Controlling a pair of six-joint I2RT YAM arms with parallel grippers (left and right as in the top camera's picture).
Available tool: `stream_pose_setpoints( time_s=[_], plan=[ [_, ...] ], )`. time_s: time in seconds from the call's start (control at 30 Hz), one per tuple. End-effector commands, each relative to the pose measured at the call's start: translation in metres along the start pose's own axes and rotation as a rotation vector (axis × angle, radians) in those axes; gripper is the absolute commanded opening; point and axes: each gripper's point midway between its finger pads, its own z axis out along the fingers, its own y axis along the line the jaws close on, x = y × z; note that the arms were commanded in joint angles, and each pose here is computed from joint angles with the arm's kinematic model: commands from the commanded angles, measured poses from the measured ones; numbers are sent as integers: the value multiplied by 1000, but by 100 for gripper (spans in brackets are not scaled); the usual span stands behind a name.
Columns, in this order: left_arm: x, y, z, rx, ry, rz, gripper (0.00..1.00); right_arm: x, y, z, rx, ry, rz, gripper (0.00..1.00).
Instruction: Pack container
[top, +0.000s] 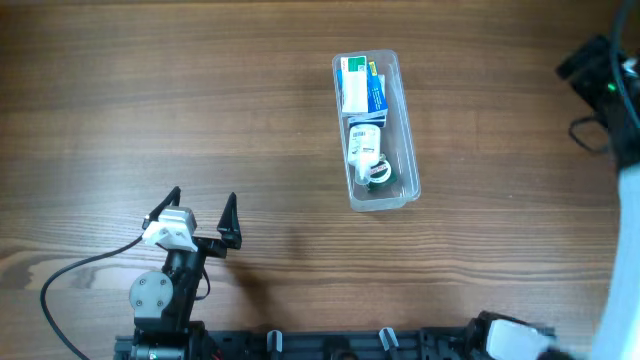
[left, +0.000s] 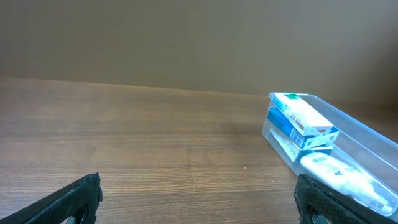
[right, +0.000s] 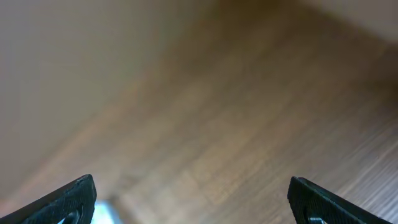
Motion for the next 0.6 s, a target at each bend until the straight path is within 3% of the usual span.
stream_pose_setpoints(
  time_s=[0.0, 0.3, 0.57],
  plan=[
    [0, 1, -1, 1, -2, 20, 100, -3, -2, -61, -75, -112, 21, 100],
    [0, 1, -1, 1, -2, 20, 100, 67, -9, -141, -278, -185, -43, 100],
    [0, 1, -1, 1, -2, 19, 100, 114, -39, -140, -304, -233, -71, 100]
  ],
)
